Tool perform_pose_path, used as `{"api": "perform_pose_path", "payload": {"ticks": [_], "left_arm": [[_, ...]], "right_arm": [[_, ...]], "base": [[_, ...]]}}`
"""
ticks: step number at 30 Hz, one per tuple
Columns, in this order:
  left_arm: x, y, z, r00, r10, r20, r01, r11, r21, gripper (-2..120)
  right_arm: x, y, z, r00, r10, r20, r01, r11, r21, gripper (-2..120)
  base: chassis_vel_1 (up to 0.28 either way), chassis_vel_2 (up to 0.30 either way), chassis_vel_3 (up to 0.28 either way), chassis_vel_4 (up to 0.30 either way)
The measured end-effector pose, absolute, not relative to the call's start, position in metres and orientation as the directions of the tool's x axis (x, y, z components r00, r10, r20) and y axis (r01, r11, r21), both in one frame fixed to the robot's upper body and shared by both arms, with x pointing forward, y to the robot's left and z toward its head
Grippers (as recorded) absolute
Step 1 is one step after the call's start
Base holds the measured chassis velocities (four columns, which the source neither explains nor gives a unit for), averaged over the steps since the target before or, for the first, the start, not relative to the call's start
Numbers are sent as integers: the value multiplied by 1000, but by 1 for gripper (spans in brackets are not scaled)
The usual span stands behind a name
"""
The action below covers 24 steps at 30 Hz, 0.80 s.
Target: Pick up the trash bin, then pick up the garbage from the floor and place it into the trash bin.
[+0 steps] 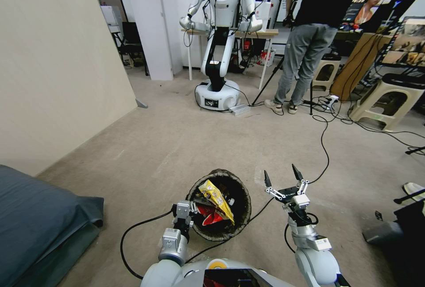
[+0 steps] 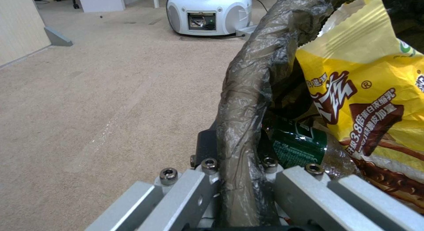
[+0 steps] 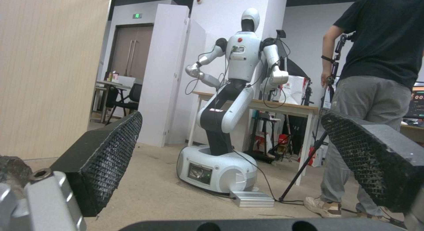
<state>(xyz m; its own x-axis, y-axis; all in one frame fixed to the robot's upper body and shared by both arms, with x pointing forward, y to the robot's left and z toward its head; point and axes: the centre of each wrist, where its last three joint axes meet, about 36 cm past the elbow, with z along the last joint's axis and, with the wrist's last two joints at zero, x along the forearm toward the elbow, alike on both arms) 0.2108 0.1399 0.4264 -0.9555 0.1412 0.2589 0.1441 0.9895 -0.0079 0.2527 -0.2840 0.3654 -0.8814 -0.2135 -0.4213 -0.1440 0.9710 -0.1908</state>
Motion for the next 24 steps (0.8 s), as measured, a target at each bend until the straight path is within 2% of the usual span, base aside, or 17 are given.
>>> {"api": "perform_pose_path", "payload": {"ticks": [11,24], "left_arm": [[222,148,430,-954,97,283,89,995,-41,0],[252,181,421,-928,-23,373,-58,995,-83,0]], "right_arm": [[252,-285,363,-880,-216,-423,-145,970,-195,100],[250,-286,360,-877,-230,-421,-157,967,-201,100]], "base": [[0,0,0,0],[0,0,0,0]]}}
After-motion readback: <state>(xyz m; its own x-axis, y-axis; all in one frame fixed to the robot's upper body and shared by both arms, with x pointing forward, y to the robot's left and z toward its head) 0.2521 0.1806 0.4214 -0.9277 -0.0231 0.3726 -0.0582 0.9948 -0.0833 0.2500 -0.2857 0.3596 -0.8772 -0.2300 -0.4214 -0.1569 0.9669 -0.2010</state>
